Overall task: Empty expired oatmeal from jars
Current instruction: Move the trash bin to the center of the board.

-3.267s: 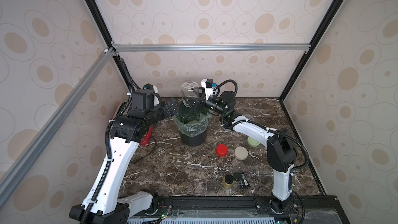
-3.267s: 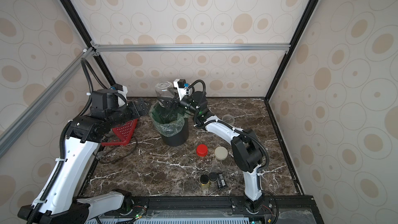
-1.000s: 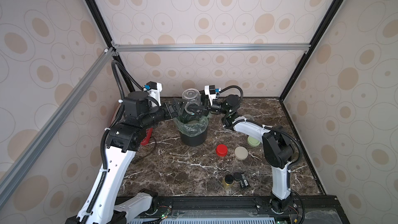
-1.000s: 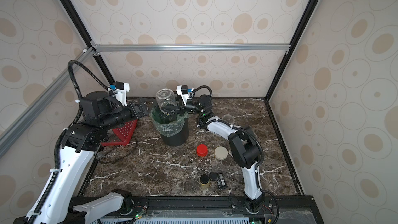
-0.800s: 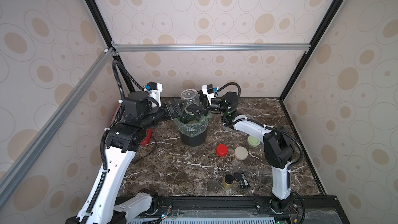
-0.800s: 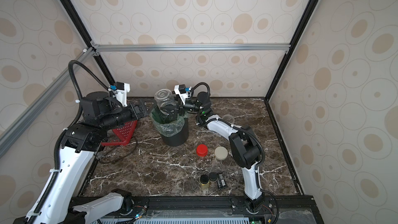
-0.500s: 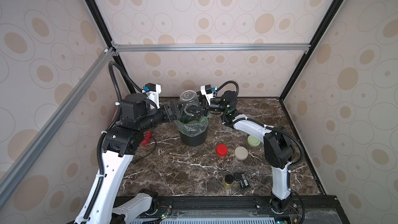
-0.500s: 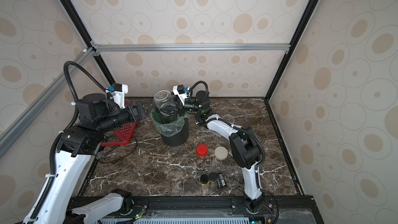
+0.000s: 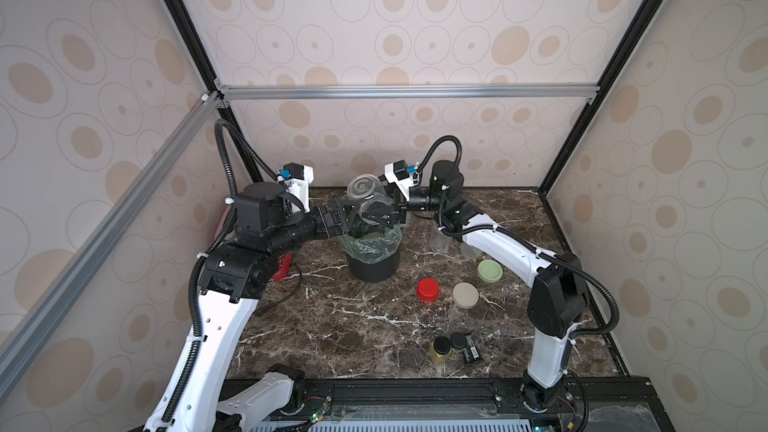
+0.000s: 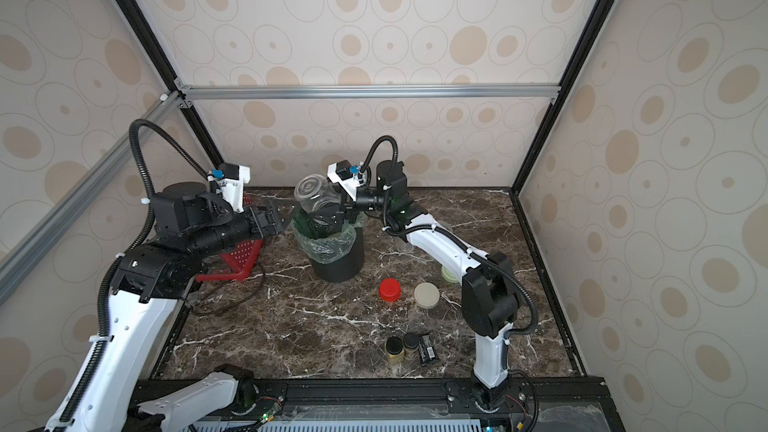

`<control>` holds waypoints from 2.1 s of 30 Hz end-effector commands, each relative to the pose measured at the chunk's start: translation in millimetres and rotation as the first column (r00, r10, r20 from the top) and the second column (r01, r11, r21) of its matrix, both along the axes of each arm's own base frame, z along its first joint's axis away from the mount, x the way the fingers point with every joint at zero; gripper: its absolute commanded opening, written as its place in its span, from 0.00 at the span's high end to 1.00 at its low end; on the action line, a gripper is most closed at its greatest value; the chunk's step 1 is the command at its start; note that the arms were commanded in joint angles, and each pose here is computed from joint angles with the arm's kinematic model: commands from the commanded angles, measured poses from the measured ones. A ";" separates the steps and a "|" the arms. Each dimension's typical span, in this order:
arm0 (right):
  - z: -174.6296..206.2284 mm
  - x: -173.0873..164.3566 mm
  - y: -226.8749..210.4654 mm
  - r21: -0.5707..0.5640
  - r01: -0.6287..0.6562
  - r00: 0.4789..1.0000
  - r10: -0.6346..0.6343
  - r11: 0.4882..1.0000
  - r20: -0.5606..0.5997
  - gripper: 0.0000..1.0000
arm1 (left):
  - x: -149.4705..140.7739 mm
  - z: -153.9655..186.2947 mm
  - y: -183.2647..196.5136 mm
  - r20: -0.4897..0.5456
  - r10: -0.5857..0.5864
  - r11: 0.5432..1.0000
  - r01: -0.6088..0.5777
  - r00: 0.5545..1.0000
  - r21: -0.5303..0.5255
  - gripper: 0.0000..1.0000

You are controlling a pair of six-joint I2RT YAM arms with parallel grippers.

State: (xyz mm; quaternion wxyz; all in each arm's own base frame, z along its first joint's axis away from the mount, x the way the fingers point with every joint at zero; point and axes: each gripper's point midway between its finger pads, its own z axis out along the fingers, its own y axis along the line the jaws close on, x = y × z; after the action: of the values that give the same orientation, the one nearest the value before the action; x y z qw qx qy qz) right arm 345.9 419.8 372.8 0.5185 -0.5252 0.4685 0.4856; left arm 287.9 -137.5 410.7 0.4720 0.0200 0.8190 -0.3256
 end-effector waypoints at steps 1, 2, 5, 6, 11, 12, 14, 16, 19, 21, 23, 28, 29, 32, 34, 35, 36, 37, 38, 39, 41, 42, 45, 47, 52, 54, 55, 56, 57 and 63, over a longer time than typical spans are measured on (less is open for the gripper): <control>39.0 -16.2 -4.2 0.015 -0.035 0.991 0.033 0.999 0.127 1.00 | -2.9 -2.8 -6.6 0.010 -0.062 0.998 0.062 0.998 0.016 0.01; 46.9 -20.5 -6.7 0.012 -0.034 0.989 0.032 0.999 0.146 1.00 | -3.4 -5.6 -9.8 -0.001 -0.081 0.997 0.081 0.997 0.010 0.01; 50.6 -27.4 -11.0 0.004 -0.037 0.984 0.036 0.999 0.172 1.00 | -3.3 -14.8 -12.4 -0.028 -0.096 0.995 0.096 0.995 0.008 0.01; 47.9 -27.5 -10.8 0.002 -0.039 0.985 0.038 0.999 0.170 1.00 | -2.6 -17.8 -12.1 -0.035 -0.093 0.996 0.094 0.995 0.012 0.01; 43.3 -27.0 -0.8 0.002 -0.061 0.987 0.060 0.998 0.151 1.00 | 2.5 -7.9 -16.1 -0.015 -0.105 0.995 0.104 0.994 -0.003 0.01; 43.8 -26.8 0.5 0.005 -0.061 0.986 0.059 0.998 0.153 1.00 | 5.1 -4.6 -18.4 -0.004 -0.109 0.994 0.109 0.994 -0.013 0.01; 44.2 -27.7 3.6 0.013 -0.066 0.986 0.063 0.998 0.154 1.00 | 10.1 3.9 -23.9 0.034 -0.117 0.993 0.118 0.993 -0.029 0.01; 45.3 -28.3 5.7 0.019 -0.069 0.986 0.066 0.997 0.156 1.00 | 12.3 8.7 -32.3 0.053 -0.138 0.990 0.140 0.989 -0.031 0.01; 45.6 -29.5 8.0 0.020 -0.075 0.986 0.071 0.997 0.153 1.00 | 19.6 6.3 -39.5 0.038 -0.136 0.991 0.136 0.990 -0.011 0.01; 47.0 -31.6 9.1 0.023 -0.079 0.984 0.074 0.997 0.159 1.00 | 25.6 2.9 -38.9 0.033 -0.113 0.994 0.114 0.993 -0.002 0.01; 46.6 -34.2 10.5 0.023 -0.085 0.984 0.080 0.996 0.161 1.00 | 31.7 0.8 -35.9 0.026 -0.083 0.997 0.083 0.996 0.002 0.02; 44.6 -36.0 13.8 0.024 -0.093 0.984 0.088 0.995 0.158 1.00 | 43.1 -0.1 -33.9 0.020 -0.034 0.999 0.035 0.999 -0.019 0.09; 44.0 -35.4 14.4 0.024 -0.092 0.984 0.087 0.995 0.158 1.00 | 44.7 0.5 -33.7 0.023 -0.026 0.999 0.026 0.999 -0.024 0.09; 42.6 -34.7 16.5 0.024 -0.099 0.984 0.094 0.995 0.150 1.00 | 48.4 4.1 -31.8 0.049 0.000 0.999 0.002 0.999 -0.042 0.05; 41.8 -33.0 17.6 0.024 -0.098 0.985 0.094 0.995 0.147 1.00 | 50.6 6.8 -30.1 0.066 0.018 0.998 -0.014 0.998 -0.056 0.03; 41.4 -32.9 18.2 0.025 -0.099 0.985 0.095 0.995 0.145 1.00 | 51.4 8.7 -30.3 0.076 0.022 0.998 -0.017 0.997 -0.064 0.01; 41.1 -32.6 18.5 0.026 -0.100 0.985 0.095 0.995 0.143 1.00 | 52.1 9.6 -31.2 0.085 0.023 0.997 -0.017 0.996 -0.069 0.01; 40.1 -31.6 18.9 0.027 -0.100 0.986 0.095 0.995 0.139 1.00 | 52.5 10.8 -31.5 0.095 0.024 0.997 -0.017 0.995 -0.073 0.01; 40.5 -31.4 19.3 0.030 -0.101 0.986 0.096 0.994 0.138 1.00 | 53.0 10.8 -32.1 0.103 0.025 0.997 -0.017 0.994 -0.074 0.01; 40.1 -31.1 19.8 0.031 -0.101 0.986 0.096 0.994 0.136 1.00 | 53.9 10.2 -32.7 0.105 0.026 0.997 -0.018 0.994 -0.075 0.01; 39.5 -30.8 20.3 0.033 -0.103 0.986 0.098 0.994 0.134 1.00 | 55.2 7.8 -32.5 0.100 0.031 0.997 -0.023 0.995 -0.075 0.03; 40.2 -30.3 20.0 0.034 -0.101 0.986 0.096 0.994 0.135 1.00 | 56.3 5.9 -32.5 0.095 0.032 0.997 -0.026 0.995 -0.073 0.04; 40.4 -29.8 20.5 0.037 -0.098 0.986 0.092 0.995 0.138 1.00 | 57.2 1.8 -33.0 0.081 0.032 0.997 -0.026 0.996 -0.068 0.07; 41.3 -29.5 20.2 0.040 -0.098 0.986 0.091 0.994 0.138 1.00 | 57.2 -1.6 -33.1 0.073 0.030 0.998 -0.026 0.997 -0.063 0.09; 44.1 -28.4 20.5 0.051 -0.090 0.986 0.082 0.995 0.144 1.00 | 53.4 -9.8 -29.5 0.051 0.040 0.999 -0.039 0.998 -0.022 0.12; 44.9 -27.8 20.2 0.053 -0.088 0.986 0.079 0.995 0.148 1.00 | 51.0 -13.8 -27.8 0.043 0.040 0.999 -0.040 0.998 -0.005 0.06; 45.5 -28.1 20.7 0.055 -0.088 0.985 0.079 0.995 0.151 1.00 | 50.1 -16.4 -27.4 0.036 0.039 0.999 -0.039 0.999 0.002 0.03; 46.3 -28.0 20.6 0.057 -0.088 0.985 0.078 0.994 0.152 1.00 | 49.2 -17.8 -26.4 0.033 0.041 0.999 -0.041 0.999 0.008 0.01; 45.5 -27.2 20.6 0.057 -0.087 0.985 0.077 0.995 0.152 1.00 | 48.7 -18.8 -26.2 0.031 0.040 0.999 -0.041 0.999 0.011 0.01; 46.7 -26.9 21.2 0.065 -0.086 0.985 0.076 0.994 0.153 1.00 | 49.5 -23.1 -27.9 0.021 0.037 0.999 -0.037 0.999 0.006 0.01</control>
State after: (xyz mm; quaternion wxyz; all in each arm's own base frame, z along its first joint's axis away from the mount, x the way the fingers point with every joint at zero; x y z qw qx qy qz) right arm 328.2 442.3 382.4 0.5071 -0.5530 0.4454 0.4885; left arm 341.8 -168.4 389.9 0.4867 0.0080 0.8111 -0.3242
